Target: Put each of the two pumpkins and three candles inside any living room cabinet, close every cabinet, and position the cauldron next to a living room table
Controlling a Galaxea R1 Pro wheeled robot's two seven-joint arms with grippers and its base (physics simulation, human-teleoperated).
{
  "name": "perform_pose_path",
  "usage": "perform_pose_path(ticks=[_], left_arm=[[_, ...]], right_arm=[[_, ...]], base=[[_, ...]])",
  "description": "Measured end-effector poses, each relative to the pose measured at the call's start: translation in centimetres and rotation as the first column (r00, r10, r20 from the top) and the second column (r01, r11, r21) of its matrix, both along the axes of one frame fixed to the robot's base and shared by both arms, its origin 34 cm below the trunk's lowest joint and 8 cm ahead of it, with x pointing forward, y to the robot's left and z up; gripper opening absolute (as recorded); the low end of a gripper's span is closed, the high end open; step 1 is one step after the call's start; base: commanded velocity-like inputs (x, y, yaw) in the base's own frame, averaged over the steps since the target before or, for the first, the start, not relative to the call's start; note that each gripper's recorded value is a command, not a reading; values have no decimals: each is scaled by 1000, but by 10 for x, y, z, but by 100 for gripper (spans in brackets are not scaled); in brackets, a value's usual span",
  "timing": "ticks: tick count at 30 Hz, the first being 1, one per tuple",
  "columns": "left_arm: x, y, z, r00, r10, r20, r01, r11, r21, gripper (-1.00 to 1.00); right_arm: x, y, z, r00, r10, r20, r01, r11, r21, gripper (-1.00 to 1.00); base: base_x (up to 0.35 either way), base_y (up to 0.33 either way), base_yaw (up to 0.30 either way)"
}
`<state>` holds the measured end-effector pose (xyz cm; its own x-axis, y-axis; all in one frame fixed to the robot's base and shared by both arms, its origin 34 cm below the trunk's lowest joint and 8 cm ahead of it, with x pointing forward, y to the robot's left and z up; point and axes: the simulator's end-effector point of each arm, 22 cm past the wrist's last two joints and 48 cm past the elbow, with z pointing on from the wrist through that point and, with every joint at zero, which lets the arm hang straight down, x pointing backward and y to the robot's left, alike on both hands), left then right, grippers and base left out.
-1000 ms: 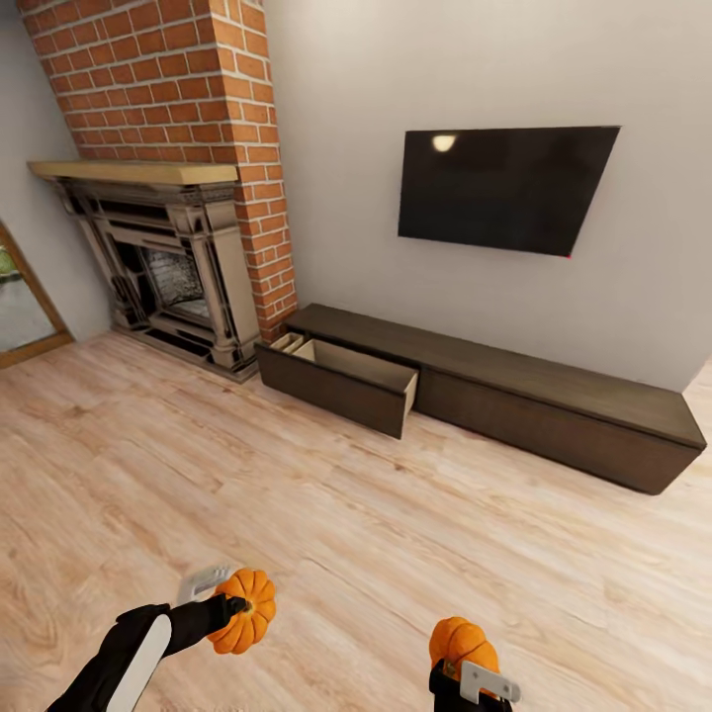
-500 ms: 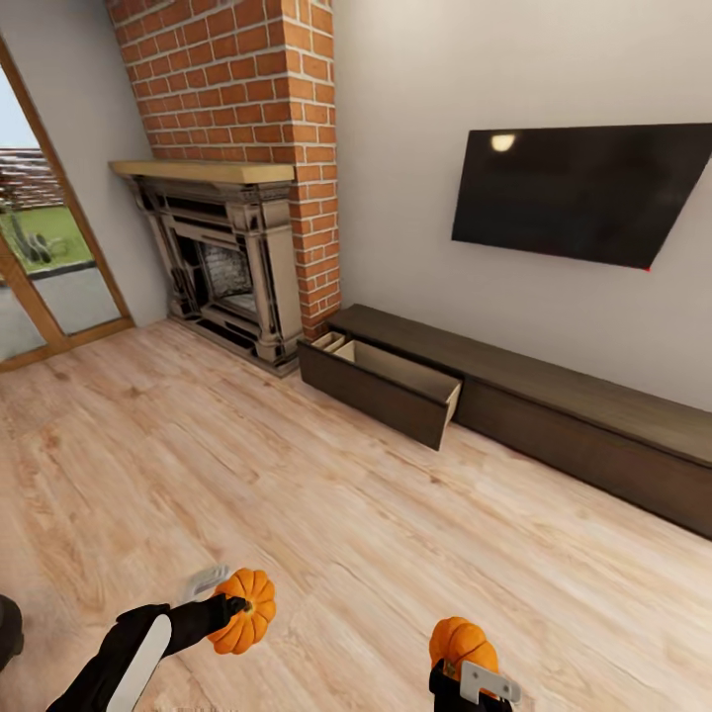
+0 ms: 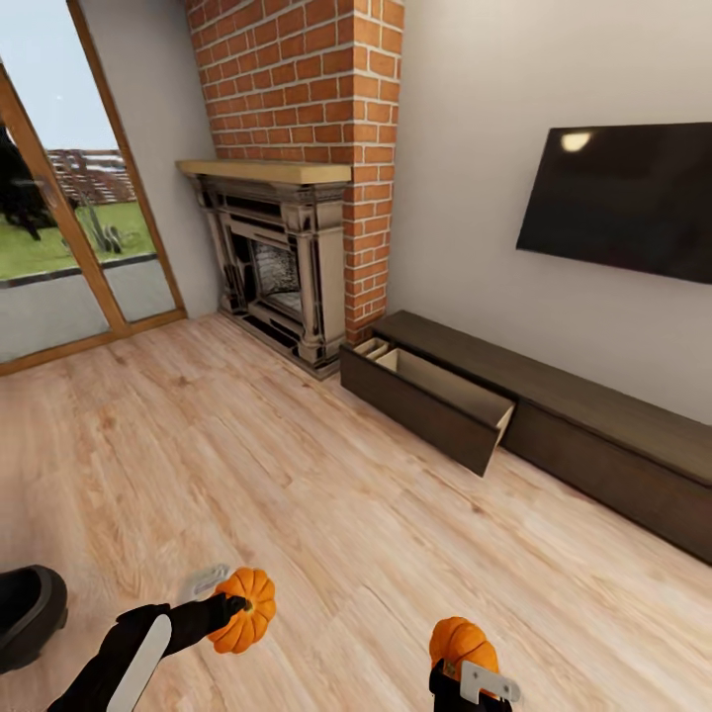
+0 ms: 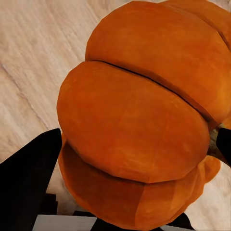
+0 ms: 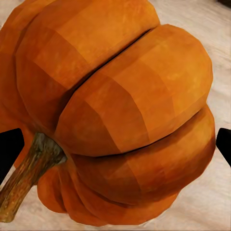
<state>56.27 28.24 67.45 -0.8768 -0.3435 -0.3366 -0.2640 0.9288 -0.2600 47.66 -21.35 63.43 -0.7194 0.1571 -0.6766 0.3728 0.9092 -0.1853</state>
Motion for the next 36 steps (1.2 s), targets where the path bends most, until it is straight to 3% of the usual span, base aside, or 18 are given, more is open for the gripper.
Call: perform_pose_path(ticks=[6, 36], left_arm=[[2, 0, 1, 1000, 3, 8, -3, 1000, 0, -100], [2, -10, 0, 1000, 2, 9, -2, 1000, -14, -100]], right_arm=[[0, 0, 0, 1000, 1, 0, -1, 1000, 0, -100], [0, 0, 0, 1000, 0, 0, 0, 1000, 0, -100]], base=[[254, 0, 292], [59, 0, 292]])
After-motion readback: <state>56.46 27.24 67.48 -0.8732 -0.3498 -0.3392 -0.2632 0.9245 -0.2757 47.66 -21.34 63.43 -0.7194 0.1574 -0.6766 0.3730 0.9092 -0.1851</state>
